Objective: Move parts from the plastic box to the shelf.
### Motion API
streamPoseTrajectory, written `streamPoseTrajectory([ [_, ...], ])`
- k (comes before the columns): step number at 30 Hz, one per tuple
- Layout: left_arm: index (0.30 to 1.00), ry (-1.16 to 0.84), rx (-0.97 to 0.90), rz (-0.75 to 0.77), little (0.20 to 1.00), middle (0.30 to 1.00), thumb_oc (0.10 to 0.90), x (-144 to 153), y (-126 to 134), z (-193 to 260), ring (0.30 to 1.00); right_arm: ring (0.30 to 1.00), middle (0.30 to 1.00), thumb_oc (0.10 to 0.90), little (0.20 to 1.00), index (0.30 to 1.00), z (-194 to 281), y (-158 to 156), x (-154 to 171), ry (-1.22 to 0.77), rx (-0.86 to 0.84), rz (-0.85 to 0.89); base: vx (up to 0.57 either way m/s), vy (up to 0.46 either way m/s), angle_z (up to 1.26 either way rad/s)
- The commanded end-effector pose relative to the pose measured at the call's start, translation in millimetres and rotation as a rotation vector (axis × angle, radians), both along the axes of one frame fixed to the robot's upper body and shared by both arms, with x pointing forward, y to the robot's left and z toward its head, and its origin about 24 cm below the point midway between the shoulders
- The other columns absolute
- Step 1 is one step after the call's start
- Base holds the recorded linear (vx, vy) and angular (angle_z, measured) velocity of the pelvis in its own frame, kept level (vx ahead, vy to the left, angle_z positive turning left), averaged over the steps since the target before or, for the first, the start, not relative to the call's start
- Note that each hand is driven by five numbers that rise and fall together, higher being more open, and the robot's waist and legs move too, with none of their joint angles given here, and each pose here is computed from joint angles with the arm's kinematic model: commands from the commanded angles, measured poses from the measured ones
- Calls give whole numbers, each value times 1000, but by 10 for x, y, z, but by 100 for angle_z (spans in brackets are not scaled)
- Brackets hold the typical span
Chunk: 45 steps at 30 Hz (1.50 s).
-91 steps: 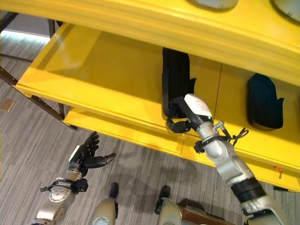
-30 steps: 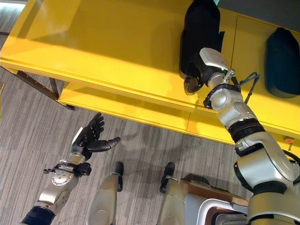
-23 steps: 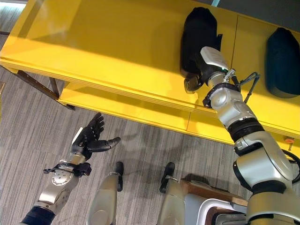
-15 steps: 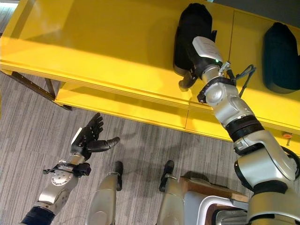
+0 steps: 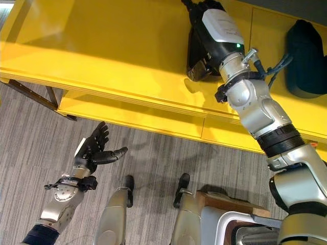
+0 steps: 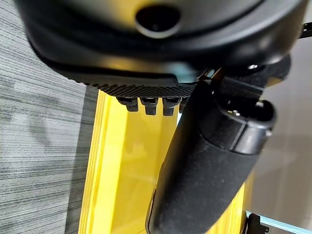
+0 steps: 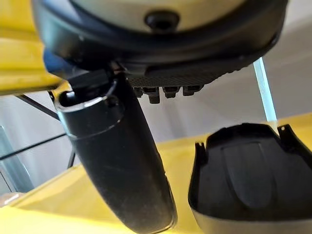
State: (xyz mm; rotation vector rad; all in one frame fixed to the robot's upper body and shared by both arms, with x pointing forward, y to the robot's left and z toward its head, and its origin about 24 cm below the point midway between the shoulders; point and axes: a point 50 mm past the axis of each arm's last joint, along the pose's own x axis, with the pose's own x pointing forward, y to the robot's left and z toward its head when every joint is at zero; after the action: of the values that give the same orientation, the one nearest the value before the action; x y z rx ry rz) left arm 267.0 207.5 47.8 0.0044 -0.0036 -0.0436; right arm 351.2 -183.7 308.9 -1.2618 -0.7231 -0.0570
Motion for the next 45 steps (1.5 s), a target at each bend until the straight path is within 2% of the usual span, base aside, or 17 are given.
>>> streamPoseTrajectory([
  [1, 1000, -152, -4, -4, 1000, 1000, 900, -58, 22, 244, 1000, 1000, 1000, 900, 1000, 1000, 531, 2, -347, -297, 0, 55, 0, 0, 0],
  [6, 1000, -154, 9, 24, 1000, 1000, 900, -63, 59, 250, 1000, 1000, 1000, 900, 1000, 1000, 587, 24, -584, -409, -17, 93, 5, -2, -3],
  [13, 1000, -150, 16, 35, 1000, 1000, 900, -73, 53, 237, 1000, 1000, 1000, 900, 1000, 1000, 354, 76, -764, -407, 48, 197, 0, 0, 0],
  [15, 1000, -146, 13, 31, 1000, 1000, 900, -75, 16, 214, 1000, 1000, 1000, 900, 1000, 1000, 19, 145, -812, -317, 194, 315, -3, 11, -4],
  [16, 1000, -144, 15, 30, 1000, 1000, 900, -77, 17, 211, 1000, 1000, 1000, 900, 1000, 1000, 12, 140, -817, -315, 196, 315, 1, 15, -5],
  [20, 1000, -133, 12, 34, 1000, 1000, 900, -76, -11, 170, 1000, 1000, 1000, 900, 1000, 1000, -379, 235, -858, -205, 424, 430, 19, 15, -3],
  [21, 1000, -127, 14, 31, 1000, 1000, 900, -79, -17, 155, 1000, 1000, 1000, 900, 1000, 1000, -461, 261, -864, -168, 428, 437, 48, 31, 4],
  [28, 1000, -88, 23, 49, 1000, 1000, 900, -155, 0, 35, 1000, 1000, 1000, 900, 1000, 1000, -792, 319, -979, -62, 539, 472, 51, 79, 7],
  [31, 1000, -86, 24, 73, 1000, 1000, 900, -208, 59, 15, 1000, 1000, 1000, 900, 1000, 1000, -859, 272, -1005, -74, 473, 399, 40, 137, 0],
  [37, 1000, -66, 36, 84, 1000, 1000, 900, -256, 78, -33, 1000, 1000, 1000, 900, 1000, 1000, -969, 230, -1034, -32, 526, 380, 13, 138, 14],
  [38, 1000, -51, 57, 86, 1000, 1000, 900, -280, 103, -61, 1000, 1000, 1000, 900, 1000, 1000, -1026, 185, -1044, -6, 578, 372, 8, 217, 21],
  [45, 1000, -60, 110, 73, 1000, 1000, 900, -230, 109, -43, 1000, 1000, 1000, 900, 1000, 1000, -1133, 51, -1114, 14, 610, 313, 9, 159, 26],
])
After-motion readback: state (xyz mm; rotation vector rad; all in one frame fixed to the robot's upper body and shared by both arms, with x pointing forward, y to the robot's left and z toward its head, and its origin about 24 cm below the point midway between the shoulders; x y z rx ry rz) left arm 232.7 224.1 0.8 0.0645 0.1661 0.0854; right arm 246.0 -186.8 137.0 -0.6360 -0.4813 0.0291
